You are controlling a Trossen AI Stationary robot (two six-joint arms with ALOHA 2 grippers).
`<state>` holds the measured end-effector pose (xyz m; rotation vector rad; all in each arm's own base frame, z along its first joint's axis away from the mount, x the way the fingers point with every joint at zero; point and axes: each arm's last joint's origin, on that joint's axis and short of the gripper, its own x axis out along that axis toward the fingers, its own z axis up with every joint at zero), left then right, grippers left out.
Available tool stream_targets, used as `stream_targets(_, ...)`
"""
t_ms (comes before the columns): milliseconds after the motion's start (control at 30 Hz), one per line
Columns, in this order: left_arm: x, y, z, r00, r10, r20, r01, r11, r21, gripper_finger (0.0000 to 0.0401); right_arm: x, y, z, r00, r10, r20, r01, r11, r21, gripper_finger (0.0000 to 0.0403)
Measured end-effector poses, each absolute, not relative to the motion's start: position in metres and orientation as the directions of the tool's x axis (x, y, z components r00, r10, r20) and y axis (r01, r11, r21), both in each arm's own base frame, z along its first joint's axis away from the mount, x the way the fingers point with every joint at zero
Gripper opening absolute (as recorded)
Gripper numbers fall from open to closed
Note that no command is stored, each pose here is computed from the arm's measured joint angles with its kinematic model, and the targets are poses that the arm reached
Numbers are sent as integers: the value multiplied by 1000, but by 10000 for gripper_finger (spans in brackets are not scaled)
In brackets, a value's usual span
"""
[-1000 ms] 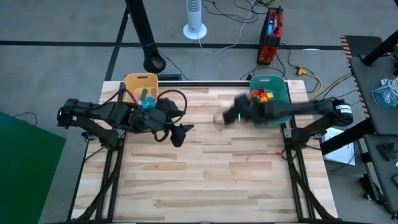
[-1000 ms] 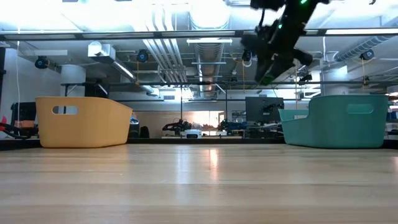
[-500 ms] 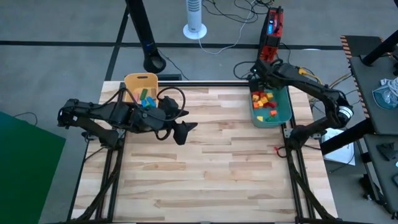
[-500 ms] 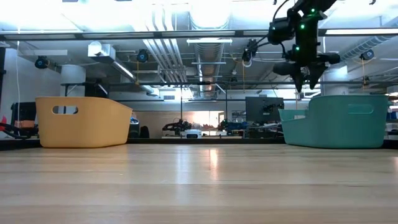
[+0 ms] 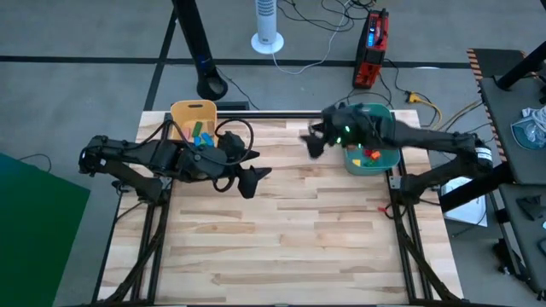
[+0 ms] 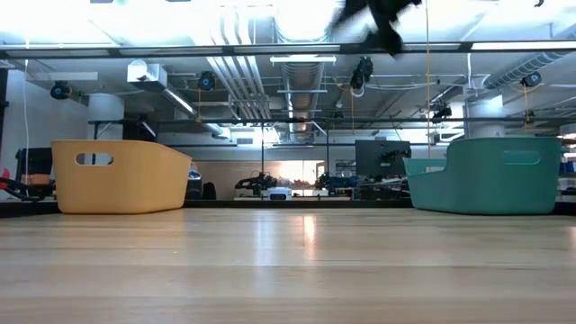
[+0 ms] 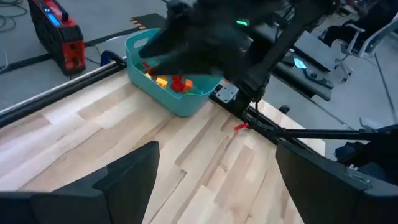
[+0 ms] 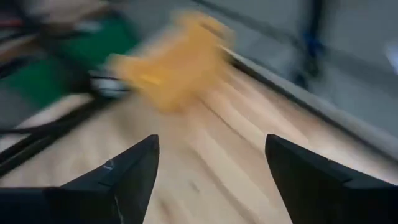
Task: Sort blocks by size
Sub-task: Return To Home Position
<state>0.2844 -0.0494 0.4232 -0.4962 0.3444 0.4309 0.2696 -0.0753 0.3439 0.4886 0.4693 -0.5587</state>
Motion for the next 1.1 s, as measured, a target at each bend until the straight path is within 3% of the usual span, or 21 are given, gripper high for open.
stream_targets(100, 289, -54, 427, 888, 270, -372, -388, 875, -289, 310, 288, -28, 362, 905, -246, -347, 314, 936, 156, 288)
stream_targets(200, 282, -63, 437, 923, 226, -311, -299, 930, -214, 310, 285, 1, 376, 968, -114, -224, 134, 988, 76, 292)
stream_targets(367, 224, -66, 464, 967, 140, -210, -163, 982, -95, 310, 236, 1, 387, 979, -130, -156, 132, 991, 2, 289)
stream_targets(433, 206, -65, 467, 990, 7, -137, -12, 999, -34, 310, 212, -3, 386, 985, -124, -118, 124, 992, -13, 285)
stream_targets(500, 198, -60, 467, 991, -134, -4, 134, 990, 32, 310, 189, -8, 381, 990, -115, -80, 114, 993, -11, 281)
stream_targets(600, 196, -39, 457, 959, -199, 203, 177, 976, 123, 310, 162, -16, 371, 996, -93, 15, 93, 995, -19, 274)
stream_targets(700, 203, -9, 427, 953, -202, 225, 185, 978, 94, 310, 141, -20, 356, 991, -95, 92, 96, 995, -2, 268)
stream_targets(800, 197, 13, 402, 932, -291, 218, 287, 957, 50, 310, 105, -17, 348, 974, -113, 194, 112, 994, 19, 262)
stream_targets(900, 159, 17, 408, 882, -336, 329, 326, 941, 85, 311, 89, -14, 336, 968, -95, 232, 88, 995, 41, 257)
stream_targets(1100, 98, -2, 386, 895, -272, 352, 295, 955, -13, 311, 67, -10, 320, 946, -85, 313, 67, 996, 67, 249)
